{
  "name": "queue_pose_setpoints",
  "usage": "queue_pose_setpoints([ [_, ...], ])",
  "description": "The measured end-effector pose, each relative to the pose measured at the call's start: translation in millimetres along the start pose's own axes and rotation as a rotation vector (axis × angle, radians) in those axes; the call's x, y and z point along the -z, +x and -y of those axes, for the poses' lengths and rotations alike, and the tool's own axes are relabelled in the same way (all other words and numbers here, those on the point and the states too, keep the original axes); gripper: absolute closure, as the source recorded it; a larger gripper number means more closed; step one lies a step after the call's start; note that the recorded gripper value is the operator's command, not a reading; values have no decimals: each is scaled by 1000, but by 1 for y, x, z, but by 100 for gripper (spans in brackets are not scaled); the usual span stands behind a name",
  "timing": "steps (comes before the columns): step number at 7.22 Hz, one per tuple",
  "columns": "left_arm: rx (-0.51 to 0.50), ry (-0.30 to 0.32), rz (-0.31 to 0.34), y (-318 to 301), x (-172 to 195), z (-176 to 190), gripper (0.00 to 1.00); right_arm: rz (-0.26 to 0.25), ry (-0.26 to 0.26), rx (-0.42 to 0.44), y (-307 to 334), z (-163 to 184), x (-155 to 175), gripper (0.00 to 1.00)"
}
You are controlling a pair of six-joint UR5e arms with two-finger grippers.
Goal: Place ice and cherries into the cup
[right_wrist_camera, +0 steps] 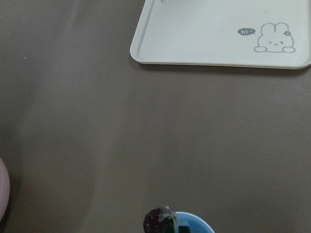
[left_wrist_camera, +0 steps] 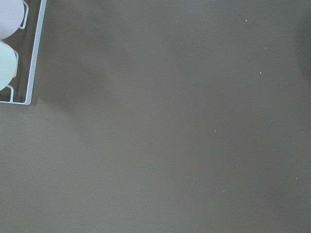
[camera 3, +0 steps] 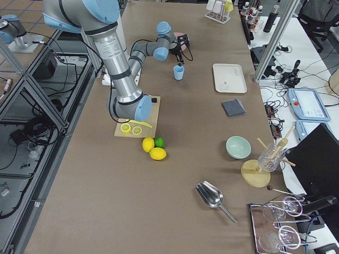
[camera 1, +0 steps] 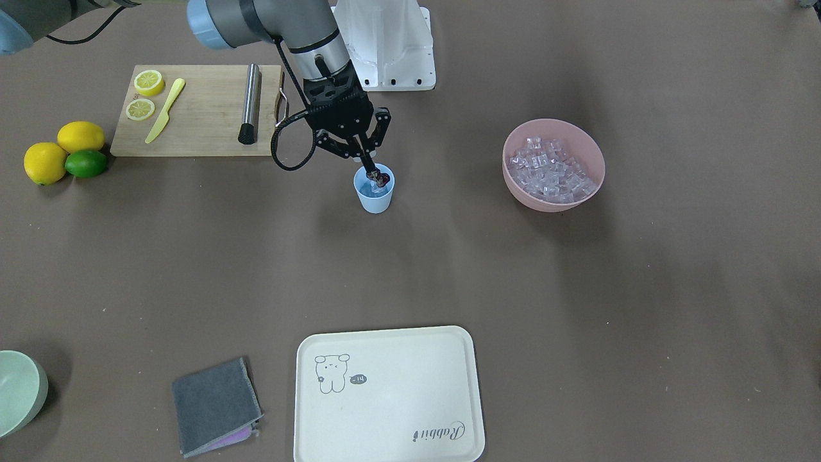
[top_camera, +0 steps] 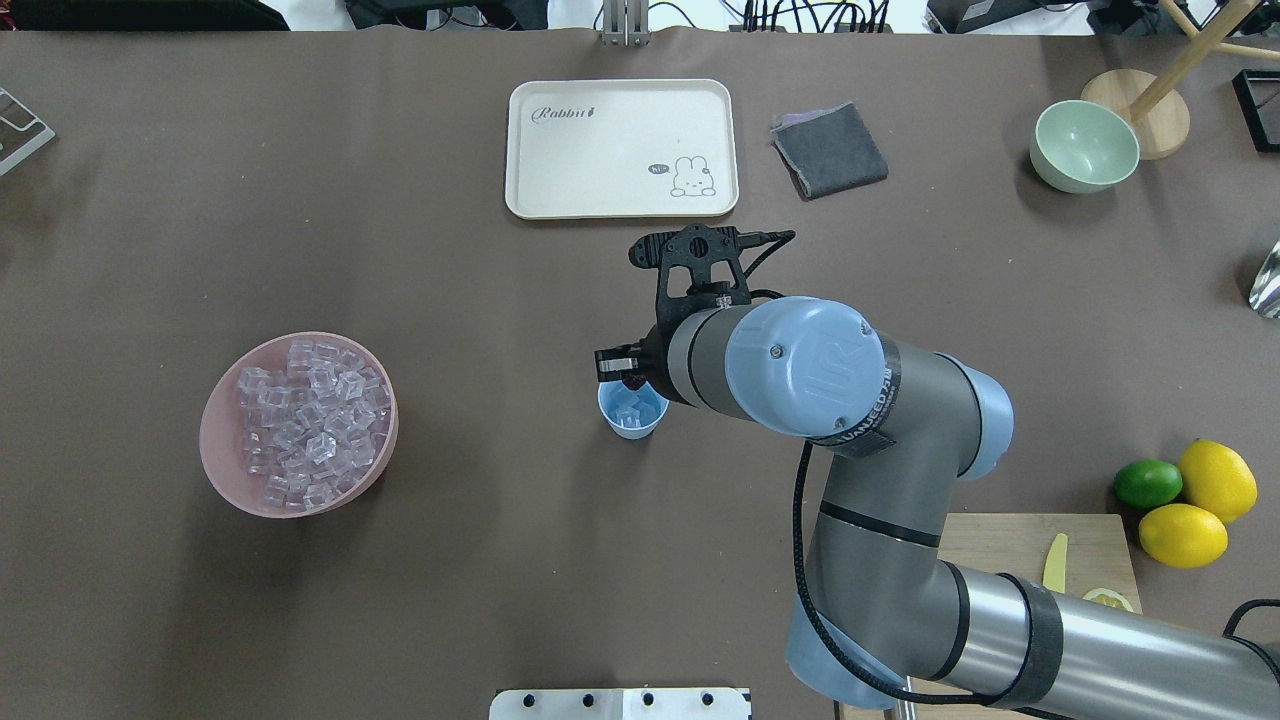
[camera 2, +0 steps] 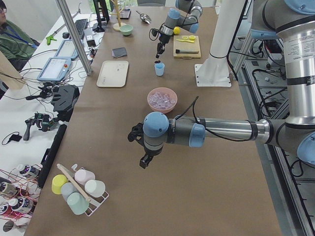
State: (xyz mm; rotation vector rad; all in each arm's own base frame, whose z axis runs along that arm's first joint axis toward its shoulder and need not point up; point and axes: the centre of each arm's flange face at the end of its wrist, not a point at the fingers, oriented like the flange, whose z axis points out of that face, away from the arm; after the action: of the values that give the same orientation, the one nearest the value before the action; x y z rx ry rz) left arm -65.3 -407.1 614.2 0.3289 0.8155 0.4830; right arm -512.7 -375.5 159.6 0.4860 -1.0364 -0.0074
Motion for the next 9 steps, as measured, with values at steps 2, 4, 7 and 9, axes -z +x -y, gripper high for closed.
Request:
queue_pose_setpoints([
  [2,0,0,0,0,0,0,1,5,12,-2,-3,0,1,1],
  [4,2,-2,-1,-1,-1,0,1,9,14,-2,-4,0,3,1],
  [7,3,-3,0,-1,-1,-1,1,-36,-71,-26,41,41,16,1],
  [9,11,-17,9,-3,-2,1,1,-93,-239,3,130,106,64,0],
])
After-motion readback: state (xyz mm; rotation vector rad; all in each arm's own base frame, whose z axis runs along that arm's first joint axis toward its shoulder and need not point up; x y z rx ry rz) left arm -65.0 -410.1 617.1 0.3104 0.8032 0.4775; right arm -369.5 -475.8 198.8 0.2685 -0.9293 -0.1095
